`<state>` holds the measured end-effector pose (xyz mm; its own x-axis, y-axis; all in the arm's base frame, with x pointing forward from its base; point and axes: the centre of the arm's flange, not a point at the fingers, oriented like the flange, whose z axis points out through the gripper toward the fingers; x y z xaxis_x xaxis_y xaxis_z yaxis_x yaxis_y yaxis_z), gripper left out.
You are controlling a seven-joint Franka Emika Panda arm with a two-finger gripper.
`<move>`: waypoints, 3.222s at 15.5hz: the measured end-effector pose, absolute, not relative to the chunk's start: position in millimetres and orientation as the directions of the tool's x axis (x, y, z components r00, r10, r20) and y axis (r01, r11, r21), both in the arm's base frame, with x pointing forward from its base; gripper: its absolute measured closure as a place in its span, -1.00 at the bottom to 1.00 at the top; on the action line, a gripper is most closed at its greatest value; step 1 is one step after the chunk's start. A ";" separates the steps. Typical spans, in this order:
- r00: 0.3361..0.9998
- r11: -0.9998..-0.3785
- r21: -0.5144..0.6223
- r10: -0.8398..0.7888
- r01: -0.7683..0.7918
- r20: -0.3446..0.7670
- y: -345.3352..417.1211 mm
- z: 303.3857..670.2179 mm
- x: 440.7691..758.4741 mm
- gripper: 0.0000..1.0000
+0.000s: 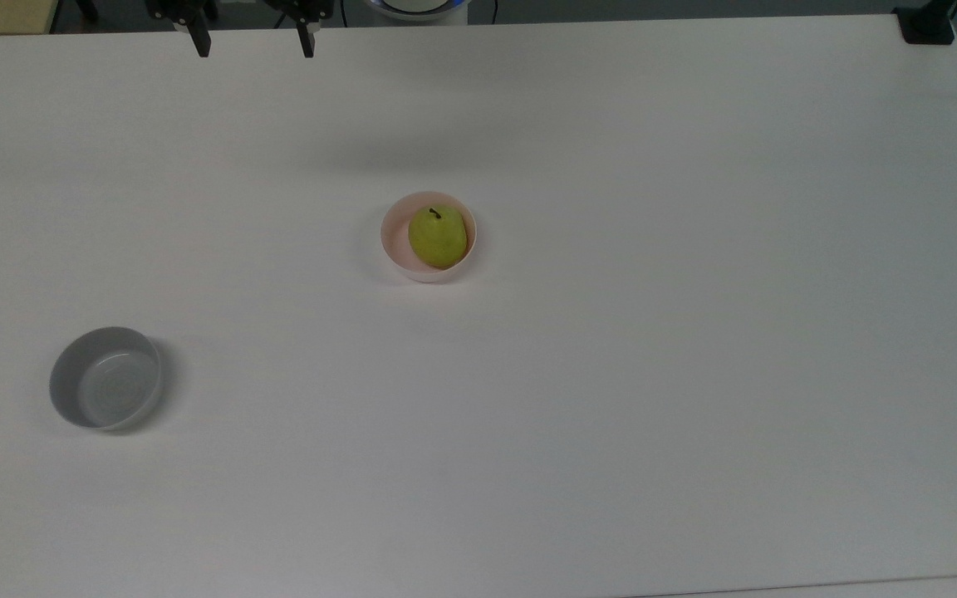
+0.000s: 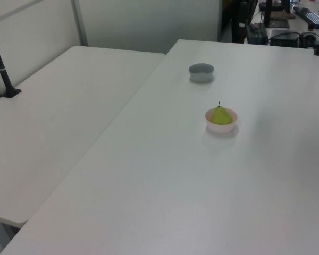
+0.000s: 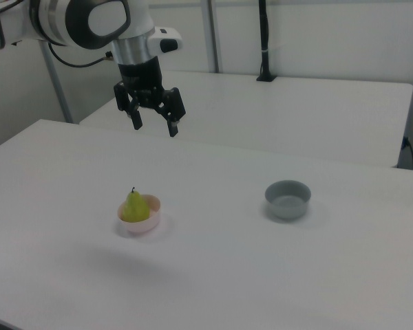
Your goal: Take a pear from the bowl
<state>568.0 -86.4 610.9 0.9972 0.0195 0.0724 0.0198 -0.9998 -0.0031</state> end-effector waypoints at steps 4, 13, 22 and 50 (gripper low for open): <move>0.997 -1.000 -0.003 0.019 0.020 0.072 -86.4 610.9 568.1 -1.00; 0.997 -1.000 -0.003 0.021 0.021 0.072 -86.4 610.9 568.1 -1.00; 0.966 -0.966 -0.011 0.259 0.260 0.013 -56.0 580.3 570.7 -1.00; 0.954 -0.954 -0.030 0.299 0.299 -0.012 63.5 350.8 597.2 -0.30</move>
<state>597.2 63.5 350.8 0.9541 0.2992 -0.0116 0.2988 -0.9539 -0.0297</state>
